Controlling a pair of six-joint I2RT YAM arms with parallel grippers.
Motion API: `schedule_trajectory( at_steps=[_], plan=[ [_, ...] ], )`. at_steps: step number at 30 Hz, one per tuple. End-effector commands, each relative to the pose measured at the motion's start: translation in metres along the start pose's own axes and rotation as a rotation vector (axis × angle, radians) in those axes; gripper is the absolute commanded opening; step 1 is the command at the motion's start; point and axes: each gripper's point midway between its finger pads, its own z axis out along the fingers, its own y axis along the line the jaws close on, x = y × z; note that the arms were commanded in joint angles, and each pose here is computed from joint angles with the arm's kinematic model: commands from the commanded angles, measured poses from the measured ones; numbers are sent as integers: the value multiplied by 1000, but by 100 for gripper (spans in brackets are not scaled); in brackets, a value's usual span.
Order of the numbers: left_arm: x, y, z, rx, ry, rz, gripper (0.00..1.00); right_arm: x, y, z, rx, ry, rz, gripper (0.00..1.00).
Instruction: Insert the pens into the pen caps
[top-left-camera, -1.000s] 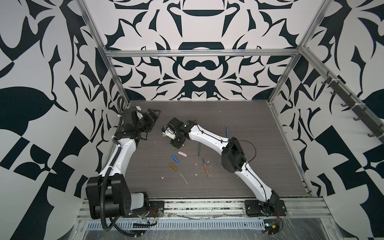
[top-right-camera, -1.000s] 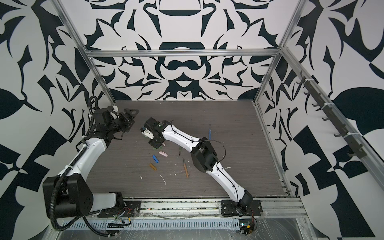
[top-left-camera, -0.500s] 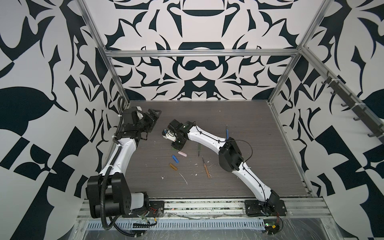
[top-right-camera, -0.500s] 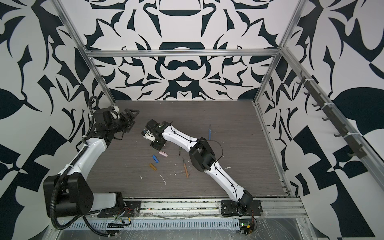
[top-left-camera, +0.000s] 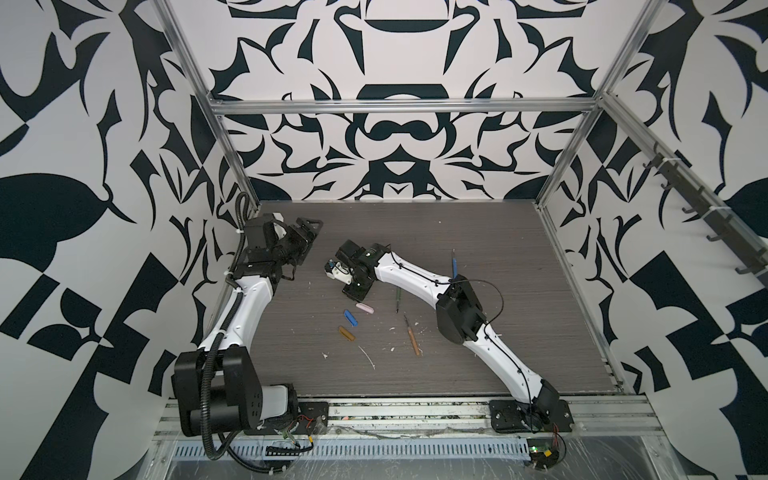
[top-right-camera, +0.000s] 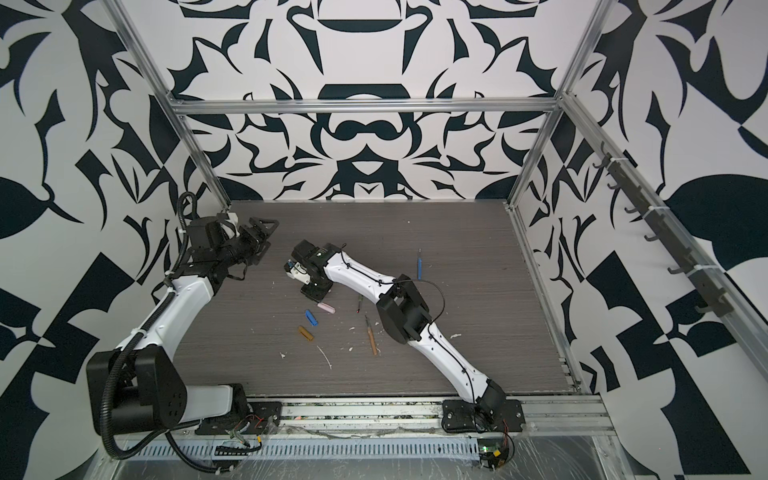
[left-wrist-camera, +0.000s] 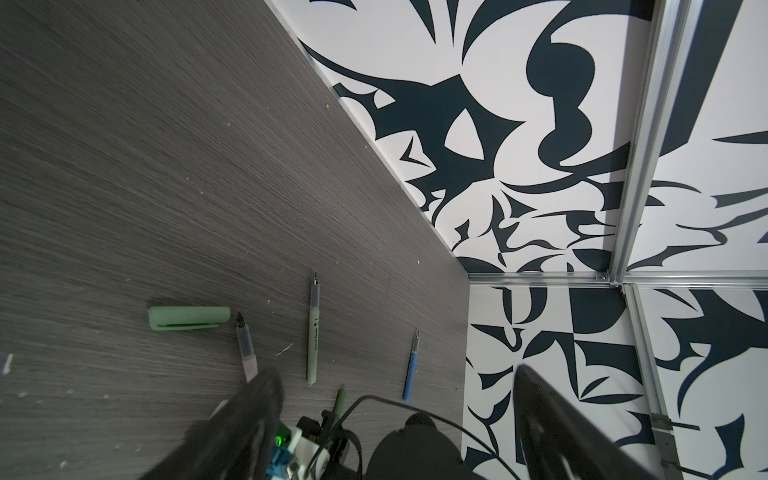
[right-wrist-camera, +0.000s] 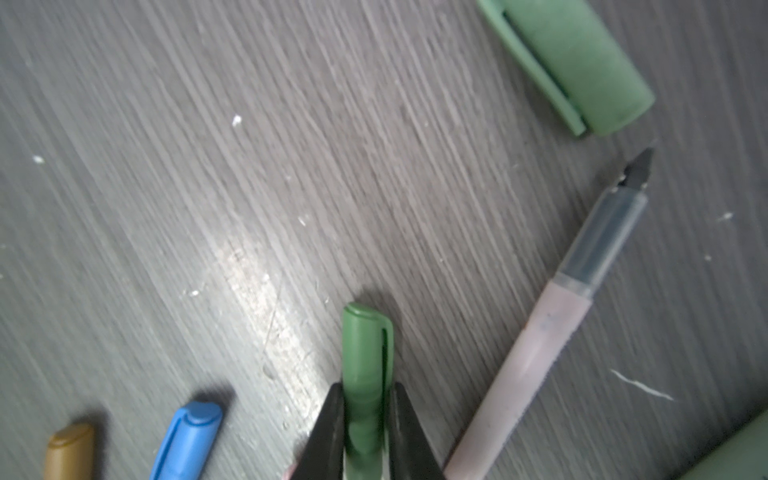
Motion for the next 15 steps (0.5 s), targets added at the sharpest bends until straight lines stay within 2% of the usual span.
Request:
schedule_trajectory(
  at_steps=[1,10,15],
  plan=[
    [-2,-5,-2,24,-6,6,89,-18,6,-24,-3,-71,41,16],
    [-2,-6,-2,27,-7,10,89,-39,8,-61,19,-192,84,15],
    [-2,-5,-1,27,-4,9,89,-37,1,-72,69,-199,86,15]
  ],
)
